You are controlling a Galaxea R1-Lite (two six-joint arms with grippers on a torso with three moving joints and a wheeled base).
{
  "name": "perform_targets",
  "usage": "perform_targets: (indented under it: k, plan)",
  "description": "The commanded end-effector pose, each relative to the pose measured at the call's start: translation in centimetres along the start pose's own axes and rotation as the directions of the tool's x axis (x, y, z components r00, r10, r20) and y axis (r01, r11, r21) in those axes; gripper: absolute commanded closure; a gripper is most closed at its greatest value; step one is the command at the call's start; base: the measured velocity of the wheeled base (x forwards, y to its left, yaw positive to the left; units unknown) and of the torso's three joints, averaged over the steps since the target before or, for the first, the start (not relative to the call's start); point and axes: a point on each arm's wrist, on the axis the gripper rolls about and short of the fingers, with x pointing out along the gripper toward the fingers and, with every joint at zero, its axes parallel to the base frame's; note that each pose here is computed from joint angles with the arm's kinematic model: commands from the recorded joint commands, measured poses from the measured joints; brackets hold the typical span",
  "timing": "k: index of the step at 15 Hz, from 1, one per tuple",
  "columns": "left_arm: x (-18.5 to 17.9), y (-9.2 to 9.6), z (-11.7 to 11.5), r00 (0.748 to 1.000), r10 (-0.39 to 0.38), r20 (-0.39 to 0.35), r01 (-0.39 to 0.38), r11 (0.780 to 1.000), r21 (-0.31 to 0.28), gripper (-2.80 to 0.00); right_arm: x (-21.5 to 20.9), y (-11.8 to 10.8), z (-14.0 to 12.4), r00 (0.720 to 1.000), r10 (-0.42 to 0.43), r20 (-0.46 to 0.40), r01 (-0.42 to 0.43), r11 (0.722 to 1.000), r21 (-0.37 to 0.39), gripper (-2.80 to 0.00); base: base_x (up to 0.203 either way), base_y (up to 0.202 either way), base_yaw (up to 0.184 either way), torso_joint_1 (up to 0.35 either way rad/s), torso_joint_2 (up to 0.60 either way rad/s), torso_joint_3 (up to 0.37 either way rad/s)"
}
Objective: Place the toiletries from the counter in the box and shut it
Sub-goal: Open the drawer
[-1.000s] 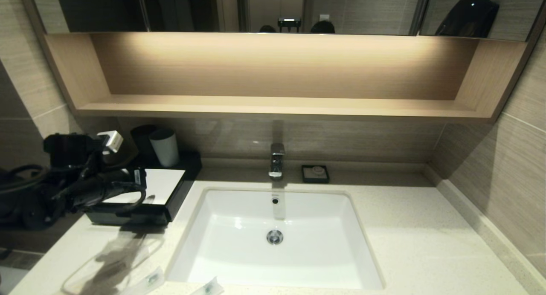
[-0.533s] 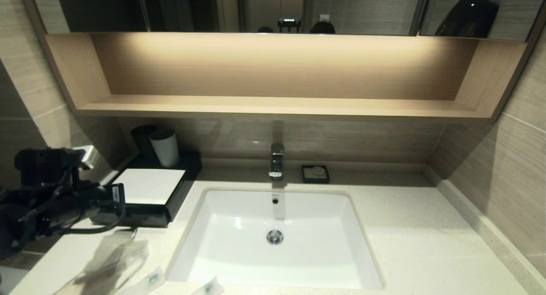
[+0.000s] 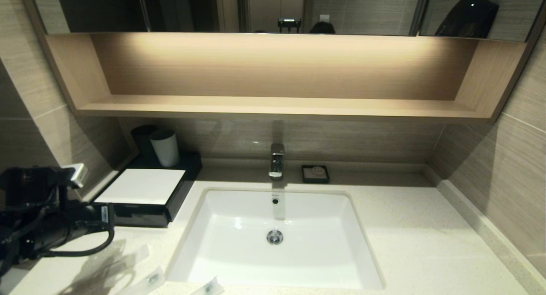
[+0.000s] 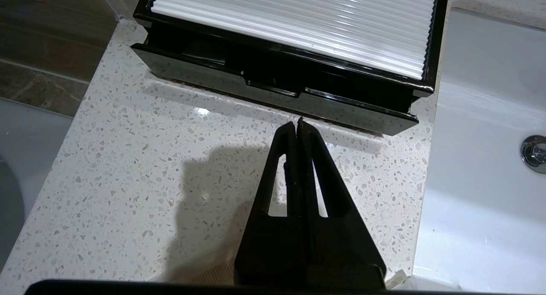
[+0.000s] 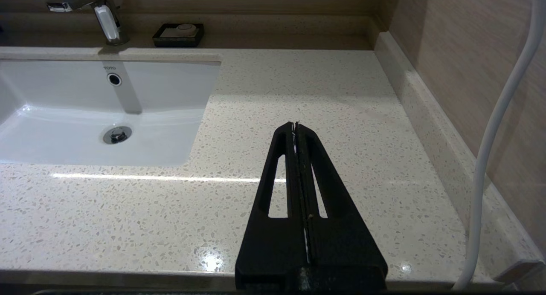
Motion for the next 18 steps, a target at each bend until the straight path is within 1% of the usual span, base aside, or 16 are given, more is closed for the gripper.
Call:
perform_targets:
  k: [1, 3, 5, 8, 10, 14, 16, 18]
  plan:
    - [0.4, 0.1, -0.2, 1.000, 0.002, -0.002, -0.002, 1.000, -0.001, 0.00, 0.0, 0.0, 0.0, 1.000, 0.001, 0.000, -0.001, 1.000, 0.000, 0.00, 0.000, 0.000, 0.000, 0.000, 0.00, 0.000]
    - [1.0, 0.4, -0.2, 1.000, 0.007, 0.002, -0.007, 1.000, 0.007, 0.00, 0.0, 0.0, 0.0, 1.000, 0.000, 0.000, 0.000, 1.000, 0.000, 0.00, 0.000, 0.000, 0.000, 0.000, 0.00, 0.000]
    - [1.9, 0.4, -1.0, 1.000, 0.006, -0.013, -0.006, 1.000, 0.014, 0.00, 0.0, 0.0, 0.0, 1.000, 0.000, 0.000, 0.000, 1.000, 0.000, 0.00, 0.000, 0.000, 0.000, 0.000, 0.00, 0.000]
    - [3.3, 1.2, -1.1, 0.998, 0.019, 0.052, -0.021, 0.999, 0.029, 0.00, 0.0, 0.0, 0.0, 1.000, 0.000, 0.000, 0.000, 1.000, 0.000, 0.00, 0.000, 0.000, 0.000, 0.000, 0.00, 0.000]
    - [3.2, 1.3, -1.0, 0.998, 0.008, 0.060, -0.010, 0.999, 0.031, 0.00, 0.0, 0.0, 0.0, 1.000, 0.001, 0.000, -0.001, 1.000, 0.000, 0.00, 0.000, 0.000, 0.000, 0.000, 0.00, 0.000]
    - [3.4, 1.4, -1.7, 0.999, -0.011, 0.030, 0.010, 0.999, 0.033, 0.00, 0.0, 0.0, 0.0, 1.000, 0.000, 0.000, 0.000, 1.000, 0.000, 0.00, 0.000, 0.000, 0.000, 0.000, 0.00, 0.000]
    - [3.5, 1.3, -2.0, 0.999, -0.038, 0.018, 0.038, 0.999, 0.032, 0.00, 0.0, 0.0, 0.0, 1.000, 0.000, 0.000, 0.000, 1.000, 0.000, 0.00, 0.000, 0.000, 0.000, 0.000, 0.00, 0.000]
    - [3.7, 1.3, -2.2, 0.999, -0.049, 0.008, 0.048, 0.998, 0.033, 0.00, 0.0, 0.0, 0.0, 1.000, 0.000, 0.000, 0.000, 1.000, 0.000, 0.00, 0.000, 0.000, 0.000, 0.000, 0.00, 0.000]
